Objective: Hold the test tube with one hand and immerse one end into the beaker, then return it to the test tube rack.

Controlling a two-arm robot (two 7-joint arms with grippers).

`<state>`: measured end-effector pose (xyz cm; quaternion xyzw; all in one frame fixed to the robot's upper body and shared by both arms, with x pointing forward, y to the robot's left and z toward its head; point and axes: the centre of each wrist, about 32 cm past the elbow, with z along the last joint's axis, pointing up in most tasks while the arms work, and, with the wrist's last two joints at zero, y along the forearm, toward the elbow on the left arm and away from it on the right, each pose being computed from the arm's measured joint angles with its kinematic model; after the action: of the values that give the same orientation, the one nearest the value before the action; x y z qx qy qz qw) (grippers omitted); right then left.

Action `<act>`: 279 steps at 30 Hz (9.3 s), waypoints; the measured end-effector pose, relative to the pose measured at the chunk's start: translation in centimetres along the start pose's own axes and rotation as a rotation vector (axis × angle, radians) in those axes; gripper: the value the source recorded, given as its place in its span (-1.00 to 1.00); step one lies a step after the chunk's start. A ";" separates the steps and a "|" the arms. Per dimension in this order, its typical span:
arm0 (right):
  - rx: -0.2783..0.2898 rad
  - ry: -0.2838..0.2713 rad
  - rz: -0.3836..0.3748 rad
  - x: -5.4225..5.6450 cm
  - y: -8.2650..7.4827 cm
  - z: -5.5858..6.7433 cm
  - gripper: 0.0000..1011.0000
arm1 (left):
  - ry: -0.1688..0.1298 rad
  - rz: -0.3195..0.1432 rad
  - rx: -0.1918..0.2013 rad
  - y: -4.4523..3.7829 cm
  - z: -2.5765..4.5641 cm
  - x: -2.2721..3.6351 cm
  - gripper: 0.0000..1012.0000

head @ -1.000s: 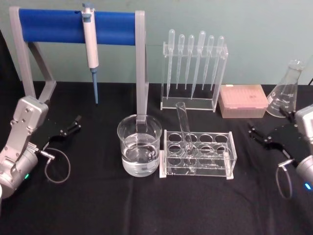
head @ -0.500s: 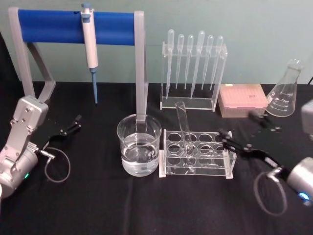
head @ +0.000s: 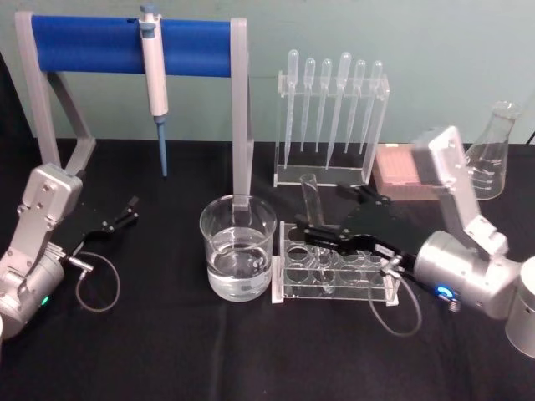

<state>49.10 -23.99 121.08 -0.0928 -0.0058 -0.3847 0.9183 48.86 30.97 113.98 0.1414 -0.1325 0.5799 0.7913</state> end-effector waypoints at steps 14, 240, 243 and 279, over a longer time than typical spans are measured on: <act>-0.077 -0.118 0.040 0.2 1.6 2.7 0.87 | 0.000 0.000 0.000 0.00 0.00 0.00 0.98; 0.117 -0.024 0.149 -4.3 9.0 3.1 -0.55 | 0.000 0.000 0.000 0.00 0.00 0.00 0.98; 0.116 -0.016 0.144 -4.3 8.9 2.7 -0.55 | 0.000 0.000 0.000 0.00 0.00 0.00 0.98; 0.103 -0.003 0.144 -4.4 8.9 1.7 -0.55 | 0.000 0.000 0.000 0.00 0.00 0.00 0.98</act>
<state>52.42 -14.48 120.95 -0.0461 -0.0203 -0.3166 0.9472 48.86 30.96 113.98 0.1415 -0.1325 0.5799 0.7913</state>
